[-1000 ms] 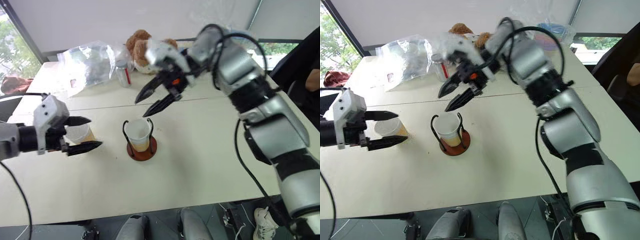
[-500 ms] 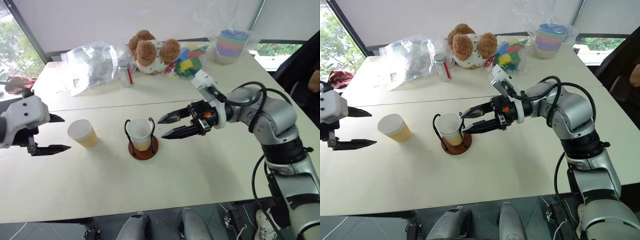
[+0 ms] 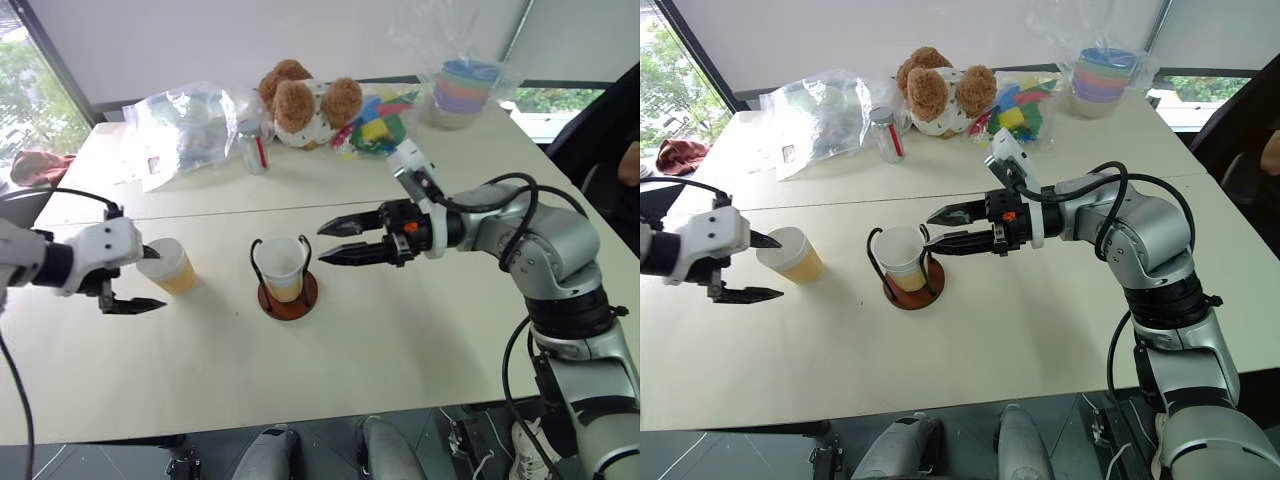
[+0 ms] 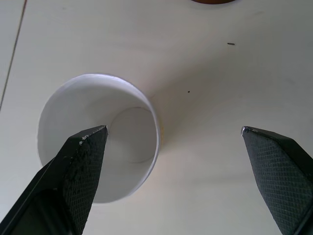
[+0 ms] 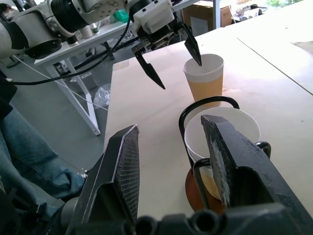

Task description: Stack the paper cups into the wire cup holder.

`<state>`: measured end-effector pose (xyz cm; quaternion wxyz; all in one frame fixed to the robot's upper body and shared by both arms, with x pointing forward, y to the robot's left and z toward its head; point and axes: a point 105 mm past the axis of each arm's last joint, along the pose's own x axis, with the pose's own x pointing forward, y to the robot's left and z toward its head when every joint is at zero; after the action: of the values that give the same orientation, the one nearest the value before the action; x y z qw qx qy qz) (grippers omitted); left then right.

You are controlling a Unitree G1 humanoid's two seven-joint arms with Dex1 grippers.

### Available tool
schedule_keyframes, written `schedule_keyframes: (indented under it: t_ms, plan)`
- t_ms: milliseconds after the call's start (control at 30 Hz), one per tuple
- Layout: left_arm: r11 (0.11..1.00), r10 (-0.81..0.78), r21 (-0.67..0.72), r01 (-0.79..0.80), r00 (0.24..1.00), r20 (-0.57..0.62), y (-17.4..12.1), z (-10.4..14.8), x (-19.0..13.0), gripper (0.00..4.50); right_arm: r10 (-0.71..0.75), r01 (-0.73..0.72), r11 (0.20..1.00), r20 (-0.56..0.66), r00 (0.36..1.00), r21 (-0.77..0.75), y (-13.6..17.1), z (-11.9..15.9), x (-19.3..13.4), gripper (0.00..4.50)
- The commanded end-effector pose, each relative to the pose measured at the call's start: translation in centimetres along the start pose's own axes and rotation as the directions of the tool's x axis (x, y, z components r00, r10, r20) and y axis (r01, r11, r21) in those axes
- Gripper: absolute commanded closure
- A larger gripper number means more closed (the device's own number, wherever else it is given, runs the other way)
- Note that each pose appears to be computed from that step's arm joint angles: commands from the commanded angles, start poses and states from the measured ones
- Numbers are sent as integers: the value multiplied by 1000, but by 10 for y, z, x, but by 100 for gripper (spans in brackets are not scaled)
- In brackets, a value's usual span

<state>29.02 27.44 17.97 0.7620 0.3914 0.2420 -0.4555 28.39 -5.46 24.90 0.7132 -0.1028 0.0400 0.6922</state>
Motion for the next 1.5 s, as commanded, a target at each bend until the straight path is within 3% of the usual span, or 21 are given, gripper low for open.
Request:
schedule_keyframes:
  t_ms: [33,267,400,533,700,833,900,1067,1500]
  plan:
    - [997,15,81,-10,998,-59,7,-4,1,83,-23,24,999,21,1000,-43,2,9,-4,228]
    - [996,11,93,-6,998,-57,12,-6,13,447,-55,54,997,-10,998,-47,1,4,-9,228]
    - [997,10,78,-6,999,-50,14,-5,14,447,-64,63,997,-12,998,-45,1,4,-11,228]
    - [998,10,60,-10,1000,5,24,17,-3,447,-75,74,997,-70,995,-18,2,-6,-23,228]
    - [982,-12,188,-11,993,120,44,88,-38,447,-116,114,993,-183,976,-25,4,-20,-54,228]
    - [904,-217,417,92,940,262,33,180,-44,447,-177,162,983,-193,965,-90,-1,-10,-65,228]
    - [881,-293,452,142,912,285,29,199,-40,447,-196,180,979,-188,962,-100,-2,-9,-65,228]
    - [812,-447,516,272,859,251,13,212,-22,447,-248,234,967,-164,955,-99,1,-11,-66,228]
    - [718,-496,582,382,867,42,10,203,-5,447,-286,279,957,-118,951,-73,8,-12,-64,228]
